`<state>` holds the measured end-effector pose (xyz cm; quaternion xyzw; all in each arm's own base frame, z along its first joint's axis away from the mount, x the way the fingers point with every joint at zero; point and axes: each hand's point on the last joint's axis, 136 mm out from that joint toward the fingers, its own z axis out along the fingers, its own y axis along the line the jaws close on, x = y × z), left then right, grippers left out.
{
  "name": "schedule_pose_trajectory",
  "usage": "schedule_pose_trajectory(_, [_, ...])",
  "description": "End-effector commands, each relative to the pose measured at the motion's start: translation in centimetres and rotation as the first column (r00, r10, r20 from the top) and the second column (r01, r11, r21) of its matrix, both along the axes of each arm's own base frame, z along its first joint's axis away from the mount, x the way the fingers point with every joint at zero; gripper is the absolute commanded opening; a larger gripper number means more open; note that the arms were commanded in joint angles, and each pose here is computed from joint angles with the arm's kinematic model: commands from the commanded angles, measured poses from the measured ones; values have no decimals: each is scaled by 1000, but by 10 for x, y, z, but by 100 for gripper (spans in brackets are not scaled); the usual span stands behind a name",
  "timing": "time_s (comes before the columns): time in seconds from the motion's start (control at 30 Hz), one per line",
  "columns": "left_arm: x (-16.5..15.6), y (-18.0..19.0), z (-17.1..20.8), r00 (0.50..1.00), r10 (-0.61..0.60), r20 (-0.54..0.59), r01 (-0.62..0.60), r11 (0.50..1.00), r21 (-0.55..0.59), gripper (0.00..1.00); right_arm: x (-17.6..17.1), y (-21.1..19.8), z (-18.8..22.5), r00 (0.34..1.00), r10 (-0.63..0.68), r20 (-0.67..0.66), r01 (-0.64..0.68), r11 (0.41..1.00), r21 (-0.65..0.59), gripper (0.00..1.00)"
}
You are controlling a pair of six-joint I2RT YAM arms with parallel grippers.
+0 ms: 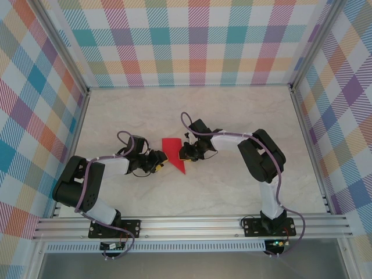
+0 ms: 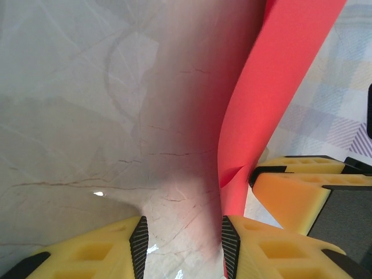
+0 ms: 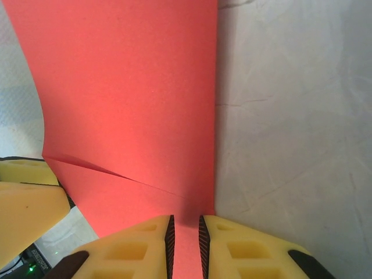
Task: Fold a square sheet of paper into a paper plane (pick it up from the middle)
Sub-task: Move the paper to the center of the table, then fold the wing for the fifth time at the center of the table.
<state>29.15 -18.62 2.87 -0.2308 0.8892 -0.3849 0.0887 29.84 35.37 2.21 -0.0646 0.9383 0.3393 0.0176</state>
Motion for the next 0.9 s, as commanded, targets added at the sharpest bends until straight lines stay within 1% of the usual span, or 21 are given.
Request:
schedule_pose_trajectory(0.0, [27,-23,18,989,-41,144,50,997,-57,41,-1,-2,-6,1000,3,-13,-3,1000,-19,21])
schedule_pose_trajectory(0.37, [40,-34,36,970,-51,236,74,993,-91,40,-3,-4,-8,1000,4,-20,-5,1000,-21,21])
schedule_pose_trajectory(0.5, [44,-35,40,967,-46,253,71,993,-91,35,-3,-4,-9,1000,5,-20,-5,1000,-22,21])
schedule_pose_trajectory(0.7, [40,-24,46,964,-34,262,43,999,-28,34,-3,-5,-6,1000,2,-16,-3,1000,-23,20])
schedule_pose_trajectory(0.87, [34,-21,49,963,-34,267,41,999,-20,35,-4,-5,-4,1000,6,-14,-6,1000,-18,20])
